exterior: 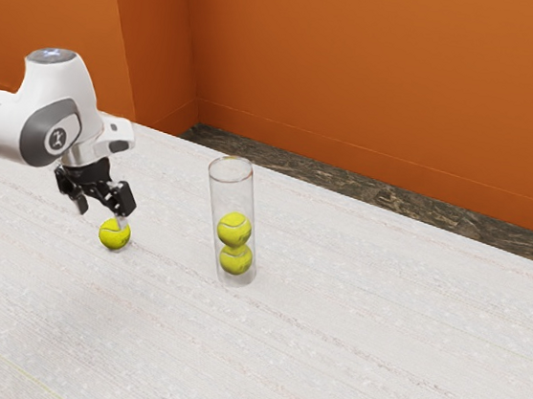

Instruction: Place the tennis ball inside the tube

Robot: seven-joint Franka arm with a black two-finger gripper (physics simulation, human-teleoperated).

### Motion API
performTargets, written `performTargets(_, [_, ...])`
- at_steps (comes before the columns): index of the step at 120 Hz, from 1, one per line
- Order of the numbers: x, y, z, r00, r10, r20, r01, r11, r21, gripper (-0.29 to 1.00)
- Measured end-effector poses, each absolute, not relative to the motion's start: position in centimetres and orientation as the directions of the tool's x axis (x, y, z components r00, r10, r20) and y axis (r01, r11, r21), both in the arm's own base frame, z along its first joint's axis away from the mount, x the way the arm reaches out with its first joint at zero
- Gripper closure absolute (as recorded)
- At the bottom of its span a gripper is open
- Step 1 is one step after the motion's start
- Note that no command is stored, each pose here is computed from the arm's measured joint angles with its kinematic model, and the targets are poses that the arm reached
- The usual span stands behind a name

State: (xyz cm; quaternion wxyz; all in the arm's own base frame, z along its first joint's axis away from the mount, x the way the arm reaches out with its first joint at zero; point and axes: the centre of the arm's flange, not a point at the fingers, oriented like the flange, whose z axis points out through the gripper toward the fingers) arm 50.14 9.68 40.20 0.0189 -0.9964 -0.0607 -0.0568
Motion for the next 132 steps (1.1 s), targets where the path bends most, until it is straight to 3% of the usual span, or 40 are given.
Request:
performTargets(68, [57.8,17.5,31.9,0.992,0.046,0.115,0.045,-0.999,0.01,0.0])
performTargets(132, [60.5,20.8,29.6,0.993,-0.003,0.12,-0.004,-1.0,0.003,0.0])
